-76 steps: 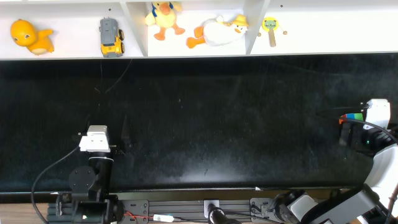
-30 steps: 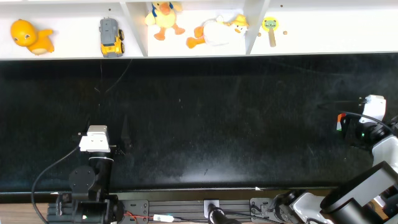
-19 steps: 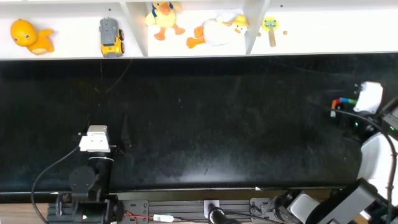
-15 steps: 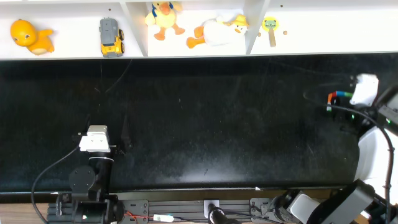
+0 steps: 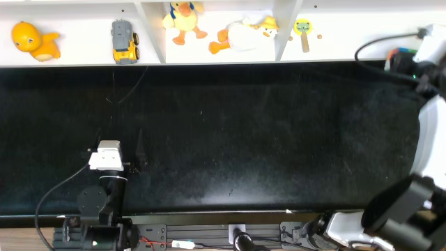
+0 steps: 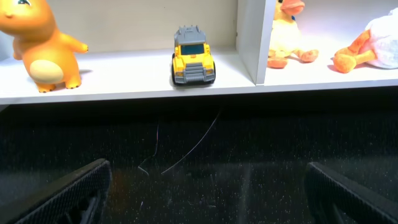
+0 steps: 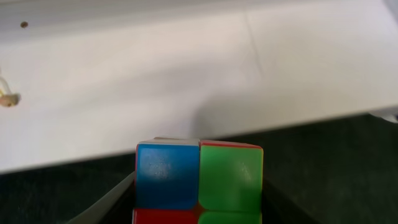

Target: Store Toys

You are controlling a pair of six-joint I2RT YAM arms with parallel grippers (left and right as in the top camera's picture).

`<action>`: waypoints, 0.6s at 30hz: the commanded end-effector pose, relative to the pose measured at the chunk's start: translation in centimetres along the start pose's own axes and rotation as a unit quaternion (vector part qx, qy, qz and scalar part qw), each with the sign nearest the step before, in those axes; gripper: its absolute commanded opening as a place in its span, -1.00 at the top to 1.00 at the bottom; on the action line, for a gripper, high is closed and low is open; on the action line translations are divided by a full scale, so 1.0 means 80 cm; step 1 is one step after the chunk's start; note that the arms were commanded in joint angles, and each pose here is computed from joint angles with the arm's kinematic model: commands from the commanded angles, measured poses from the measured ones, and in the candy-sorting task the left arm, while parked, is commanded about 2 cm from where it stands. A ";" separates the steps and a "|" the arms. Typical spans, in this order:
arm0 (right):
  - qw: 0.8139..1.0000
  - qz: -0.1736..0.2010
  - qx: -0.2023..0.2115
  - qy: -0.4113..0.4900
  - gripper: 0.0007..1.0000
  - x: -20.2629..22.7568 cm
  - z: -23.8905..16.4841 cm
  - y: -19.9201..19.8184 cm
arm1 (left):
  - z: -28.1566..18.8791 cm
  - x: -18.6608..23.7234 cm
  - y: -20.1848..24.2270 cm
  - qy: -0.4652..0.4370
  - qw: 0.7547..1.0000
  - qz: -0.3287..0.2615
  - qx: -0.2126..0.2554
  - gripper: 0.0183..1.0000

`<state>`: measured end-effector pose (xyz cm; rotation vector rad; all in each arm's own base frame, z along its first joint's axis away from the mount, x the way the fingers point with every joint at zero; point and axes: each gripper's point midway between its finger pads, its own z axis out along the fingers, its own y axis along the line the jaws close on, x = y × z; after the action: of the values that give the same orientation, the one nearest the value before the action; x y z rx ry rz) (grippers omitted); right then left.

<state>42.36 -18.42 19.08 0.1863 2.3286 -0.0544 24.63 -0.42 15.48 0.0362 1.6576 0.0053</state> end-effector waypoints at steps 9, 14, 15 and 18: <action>0.999 -0.017 -0.039 -0.002 -0.05 -0.065 0.061 0.043 | -0.001 -0.002 -0.003 -0.004 1.000 -0.001 0.006 -0.99; 0.999 -0.013 -0.043 0.018 -0.07 -0.049 0.083 0.043 | -0.001 -0.002 -0.003 -0.004 1.000 -0.001 0.006 -1.00; 0.999 -0.012 -0.044 0.021 -0.07 -0.047 0.087 0.043 | -0.001 -0.002 -0.003 -0.004 1.000 -0.001 0.006 -1.00; 0.999 -0.010 -0.042 0.030 -0.09 -0.038 0.098 0.041 | -0.001 -0.002 -0.003 -0.004 1.000 -0.001 0.006 -0.99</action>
<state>49.64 -16.05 15.49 0.1236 2.4091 0.0463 24.62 -0.42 15.49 0.0365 1.6572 0.0050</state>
